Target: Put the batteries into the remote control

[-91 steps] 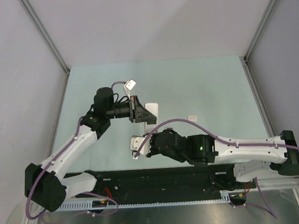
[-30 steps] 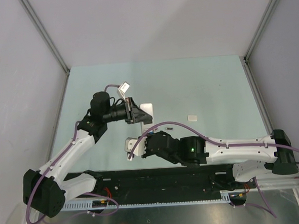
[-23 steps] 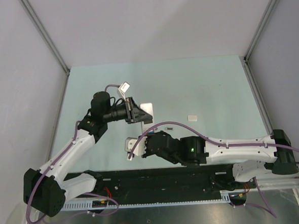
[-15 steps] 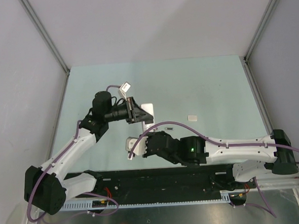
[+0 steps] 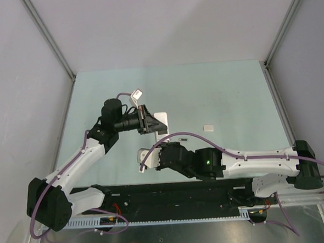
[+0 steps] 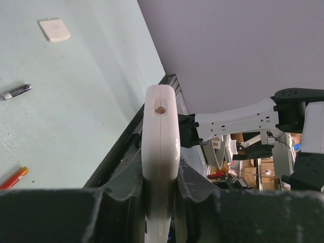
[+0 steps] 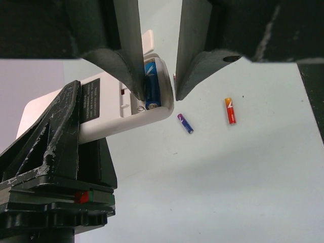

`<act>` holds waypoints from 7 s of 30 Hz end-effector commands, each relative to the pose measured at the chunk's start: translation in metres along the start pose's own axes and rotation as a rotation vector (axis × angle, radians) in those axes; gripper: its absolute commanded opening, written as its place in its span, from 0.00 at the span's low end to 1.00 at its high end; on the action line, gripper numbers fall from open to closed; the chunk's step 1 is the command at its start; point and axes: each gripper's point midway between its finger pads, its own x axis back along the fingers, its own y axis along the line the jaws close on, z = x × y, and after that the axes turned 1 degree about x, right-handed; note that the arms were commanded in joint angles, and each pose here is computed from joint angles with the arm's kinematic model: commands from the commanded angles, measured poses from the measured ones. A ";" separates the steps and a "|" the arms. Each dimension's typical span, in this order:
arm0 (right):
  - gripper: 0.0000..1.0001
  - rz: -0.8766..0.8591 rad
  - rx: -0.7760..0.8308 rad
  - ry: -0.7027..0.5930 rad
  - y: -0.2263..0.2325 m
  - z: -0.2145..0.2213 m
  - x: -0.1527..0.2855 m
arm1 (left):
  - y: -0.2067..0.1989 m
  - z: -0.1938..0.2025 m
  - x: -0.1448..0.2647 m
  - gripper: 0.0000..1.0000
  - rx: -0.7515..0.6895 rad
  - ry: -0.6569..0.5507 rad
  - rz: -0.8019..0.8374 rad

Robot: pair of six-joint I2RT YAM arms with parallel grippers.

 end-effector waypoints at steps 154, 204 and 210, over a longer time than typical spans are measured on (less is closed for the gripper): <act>0.35 -0.388 -1.714 -0.588 -0.067 -0.003 0.012 | -0.057 -0.053 0.029 0.00 -0.008 -0.598 0.340; 0.62 0.162 -1.367 0.347 0.008 0.184 -0.056 | 0.049 0.030 0.048 0.00 0.018 -0.431 0.188; 0.60 0.226 -1.445 0.368 0.009 0.196 -0.077 | 0.055 0.041 0.053 0.00 0.036 -0.429 0.192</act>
